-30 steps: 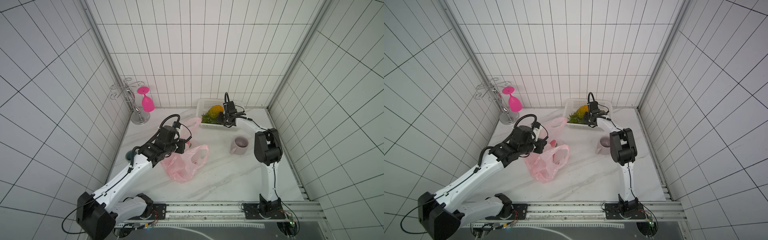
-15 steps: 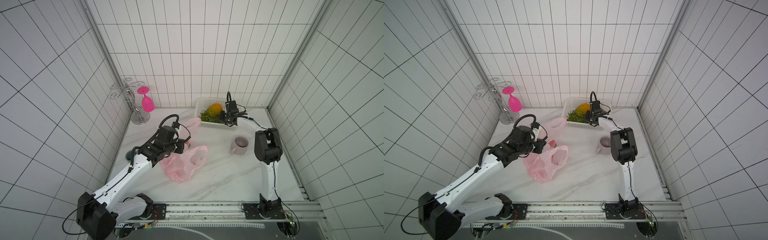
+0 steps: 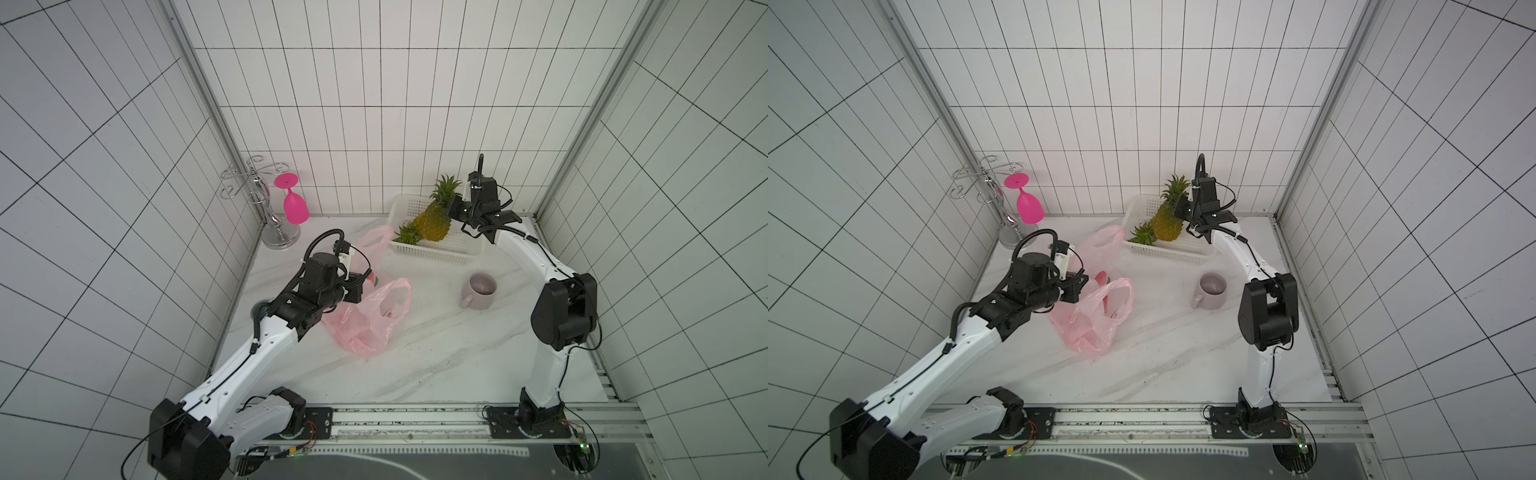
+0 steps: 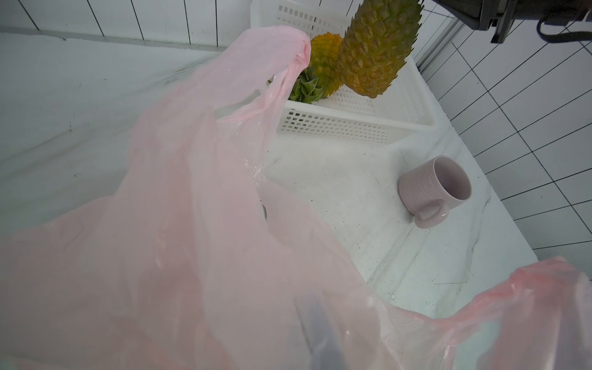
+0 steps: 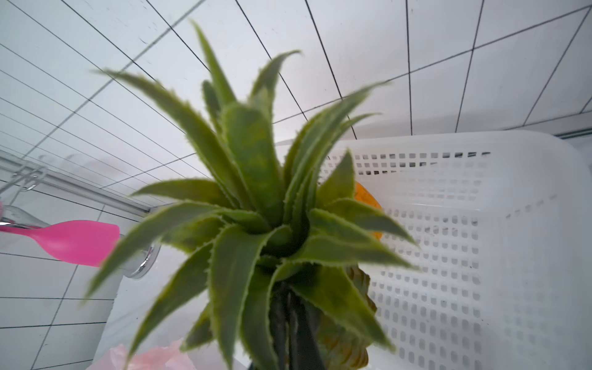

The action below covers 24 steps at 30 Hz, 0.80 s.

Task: Place the pineapple into a plastic bag & tie a knot
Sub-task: Pick up the pineapple from the basket, then place the pineapple in the plastic bag.

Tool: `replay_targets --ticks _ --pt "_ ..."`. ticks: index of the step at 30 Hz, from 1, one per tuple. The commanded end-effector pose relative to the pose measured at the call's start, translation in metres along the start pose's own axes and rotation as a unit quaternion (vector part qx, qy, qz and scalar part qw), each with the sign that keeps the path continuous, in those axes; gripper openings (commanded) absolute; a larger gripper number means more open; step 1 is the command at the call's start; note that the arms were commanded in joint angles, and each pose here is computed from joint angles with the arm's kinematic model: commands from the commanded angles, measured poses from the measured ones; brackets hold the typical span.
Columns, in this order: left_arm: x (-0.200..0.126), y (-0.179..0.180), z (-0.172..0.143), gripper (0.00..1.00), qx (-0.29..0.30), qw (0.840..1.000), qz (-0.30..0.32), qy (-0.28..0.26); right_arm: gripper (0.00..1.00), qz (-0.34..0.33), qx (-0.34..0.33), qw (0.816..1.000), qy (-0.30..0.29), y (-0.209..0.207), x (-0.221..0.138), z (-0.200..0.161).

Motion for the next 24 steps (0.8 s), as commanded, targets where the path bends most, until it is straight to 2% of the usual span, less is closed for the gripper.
replay_targets --ticks 1,11,24 --pt "-0.004 -0.005 0.011 0.00 0.000 0.999 -0.025 -0.037 0.00 0.052 0.001 0.997 -0.063 0.019 -0.030 0.039" --pt "-0.004 -0.016 0.025 0.00 -0.008 0.992 -0.089 -0.093 0.00 0.140 0.013 0.986 -0.086 0.052 -0.078 0.055" --pt "0.016 -0.020 0.027 0.00 -0.045 0.981 -0.149 -0.112 0.00 0.258 0.053 0.960 -0.094 0.091 -0.143 0.036"
Point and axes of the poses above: each gripper's point midway between its finger pads, its own x axis out along the fingers, its own y axis along the line the jaws close on, z = x × y, the point moved 8 cm from there along -x, back along the fingers, and after that the axes turned 5 degrees about -x, right-handed, at the moved point
